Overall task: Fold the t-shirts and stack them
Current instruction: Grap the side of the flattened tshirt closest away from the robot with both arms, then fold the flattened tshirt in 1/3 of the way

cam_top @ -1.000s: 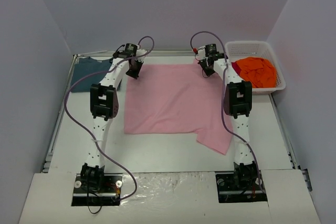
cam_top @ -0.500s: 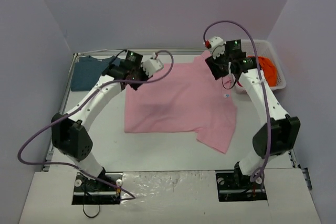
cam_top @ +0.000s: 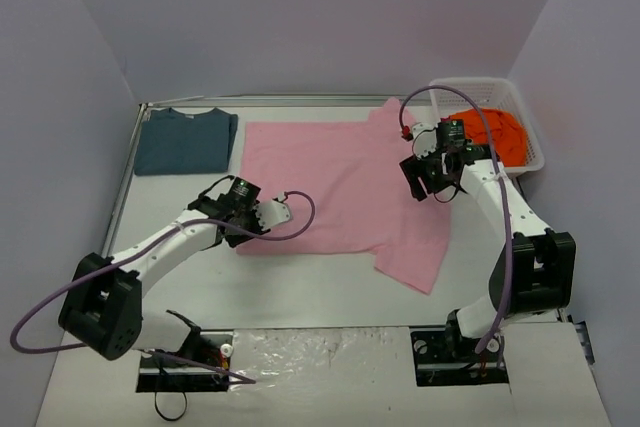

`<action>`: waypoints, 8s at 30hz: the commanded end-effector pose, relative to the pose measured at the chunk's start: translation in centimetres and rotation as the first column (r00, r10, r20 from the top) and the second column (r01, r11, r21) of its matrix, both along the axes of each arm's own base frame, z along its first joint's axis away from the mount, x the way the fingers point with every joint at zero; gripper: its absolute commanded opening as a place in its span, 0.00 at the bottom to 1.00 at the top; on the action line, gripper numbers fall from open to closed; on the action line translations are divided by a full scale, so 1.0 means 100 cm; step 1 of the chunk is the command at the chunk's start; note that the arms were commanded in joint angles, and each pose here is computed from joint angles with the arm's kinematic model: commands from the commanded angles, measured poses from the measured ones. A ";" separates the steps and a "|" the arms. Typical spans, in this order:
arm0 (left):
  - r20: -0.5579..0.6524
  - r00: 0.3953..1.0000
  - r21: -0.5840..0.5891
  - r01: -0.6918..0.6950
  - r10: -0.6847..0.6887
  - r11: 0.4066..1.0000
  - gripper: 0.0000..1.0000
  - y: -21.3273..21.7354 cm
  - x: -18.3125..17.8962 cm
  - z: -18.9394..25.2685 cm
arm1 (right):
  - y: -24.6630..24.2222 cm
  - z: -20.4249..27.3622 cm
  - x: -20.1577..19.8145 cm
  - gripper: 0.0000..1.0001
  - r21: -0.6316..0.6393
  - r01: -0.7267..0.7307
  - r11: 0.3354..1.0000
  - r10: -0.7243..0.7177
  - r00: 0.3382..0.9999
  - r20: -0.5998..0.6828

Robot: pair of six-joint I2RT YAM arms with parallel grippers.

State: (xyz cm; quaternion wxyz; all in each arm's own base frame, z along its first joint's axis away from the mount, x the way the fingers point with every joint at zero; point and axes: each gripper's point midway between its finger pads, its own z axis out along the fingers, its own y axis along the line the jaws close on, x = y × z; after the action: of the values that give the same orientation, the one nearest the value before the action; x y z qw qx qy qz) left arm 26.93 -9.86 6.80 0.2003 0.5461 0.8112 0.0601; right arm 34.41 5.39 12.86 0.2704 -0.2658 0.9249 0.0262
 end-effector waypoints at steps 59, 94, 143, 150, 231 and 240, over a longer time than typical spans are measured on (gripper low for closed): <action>-0.286 0.958 -0.235 -0.093 0.022 0.968 0.02 -0.018 -0.019 -0.032 | -0.045 -0.008 -0.150 0.47 -0.140 -0.452 0.881 0.359 0.831 -0.425; -0.165 0.937 -0.111 -0.327 0.307 0.939 0.02 0.051 0.013 -0.033 | 0.066 -0.087 -0.224 0.55 -0.128 -0.796 0.592 0.545 0.512 -0.664; -0.147 0.951 -0.165 -0.294 0.272 0.941 0.02 0.040 0.010 -0.024 | 0.094 -0.126 -0.216 0.00 -0.295 -0.802 0.519 0.450 0.550 -0.704; -0.211 0.963 -0.225 -0.213 0.166 0.951 0.02 0.025 -0.008 -0.009 | 0.076 -0.069 -0.211 0.00 -0.199 -0.785 0.587 0.479 0.534 -0.697; -0.062 0.979 -0.084 -0.198 0.193 0.977 0.02 0.029 0.085 0.031 | 0.015 -0.030 0.016 0.00 -0.304 -0.544 0.782 0.314 0.766 -0.561; -0.065 0.976 -0.055 -0.212 0.208 0.976 0.04 0.033 0.089 0.017 | 0.022 -0.044 0.030 0.00 -0.288 -0.545 0.788 0.319 0.761 -0.565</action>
State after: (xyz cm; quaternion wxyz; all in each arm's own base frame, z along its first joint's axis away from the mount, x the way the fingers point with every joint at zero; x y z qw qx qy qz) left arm 34.87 -6.72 7.66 0.1716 0.4571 0.8725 0.0220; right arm 37.70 8.19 7.89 -0.0341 -0.5129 0.8562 -0.0530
